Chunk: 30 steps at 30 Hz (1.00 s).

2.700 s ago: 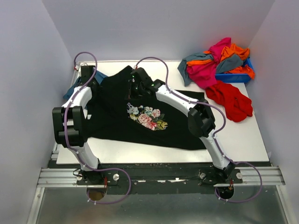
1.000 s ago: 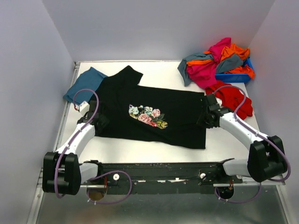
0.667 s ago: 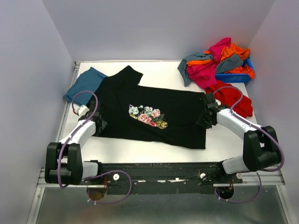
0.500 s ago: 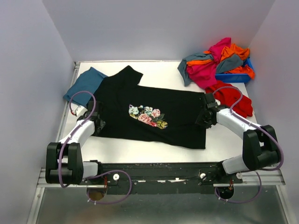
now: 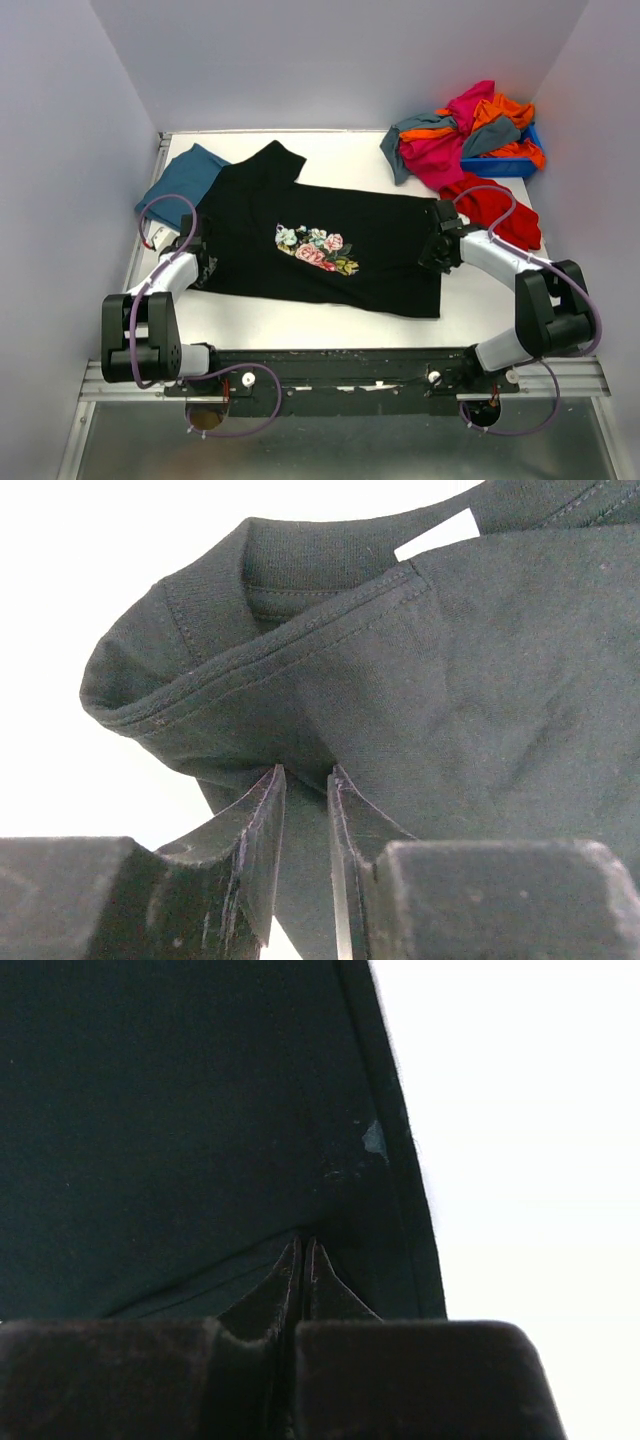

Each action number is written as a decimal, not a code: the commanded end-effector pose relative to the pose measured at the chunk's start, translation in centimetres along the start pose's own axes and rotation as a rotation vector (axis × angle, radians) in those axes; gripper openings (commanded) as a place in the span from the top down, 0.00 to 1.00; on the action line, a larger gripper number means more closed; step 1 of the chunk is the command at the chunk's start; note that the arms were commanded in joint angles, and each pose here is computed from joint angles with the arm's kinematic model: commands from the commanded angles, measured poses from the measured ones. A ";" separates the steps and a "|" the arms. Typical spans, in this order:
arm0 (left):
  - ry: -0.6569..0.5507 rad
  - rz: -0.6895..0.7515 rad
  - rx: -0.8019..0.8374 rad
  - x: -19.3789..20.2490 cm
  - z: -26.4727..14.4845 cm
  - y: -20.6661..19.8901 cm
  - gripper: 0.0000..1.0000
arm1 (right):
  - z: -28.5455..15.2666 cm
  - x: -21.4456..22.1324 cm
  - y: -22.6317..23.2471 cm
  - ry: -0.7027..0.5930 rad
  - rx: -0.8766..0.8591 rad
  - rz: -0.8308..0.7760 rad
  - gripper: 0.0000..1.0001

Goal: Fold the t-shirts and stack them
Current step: Fold the flattened tshirt in 1/3 of the way

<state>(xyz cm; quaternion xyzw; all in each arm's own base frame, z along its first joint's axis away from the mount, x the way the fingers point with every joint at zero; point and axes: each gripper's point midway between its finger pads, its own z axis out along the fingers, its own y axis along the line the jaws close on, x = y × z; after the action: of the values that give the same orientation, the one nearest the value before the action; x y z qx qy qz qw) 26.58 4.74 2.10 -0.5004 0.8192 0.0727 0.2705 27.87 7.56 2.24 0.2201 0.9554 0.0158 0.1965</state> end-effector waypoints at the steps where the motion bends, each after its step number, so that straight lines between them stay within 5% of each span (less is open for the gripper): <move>1: -0.021 -0.012 -0.051 -0.3 1.2 0.7 0.69 | -1.5 -2.8 -0.7 -0.114 0.040 0.045 0.98; 25: -0.022 -0.016 -0.140 -0.3 1.1 2.8 0.69 | -1.3 -5.6 -2.0 -0.158 0.045 0.221 0.99; 30: -0.044 0.003 -0.089 -0.8 0.6 2.0 0.65 | -1.0 -5.6 -2.7 -0.157 0.078 0.259 0.84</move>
<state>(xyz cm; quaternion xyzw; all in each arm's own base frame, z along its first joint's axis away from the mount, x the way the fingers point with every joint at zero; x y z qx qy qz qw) 27.22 5.76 2.13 -0.5190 0.8054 0.0887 0.2722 29.97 4.07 4.35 0.3155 0.9175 0.0047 0.2420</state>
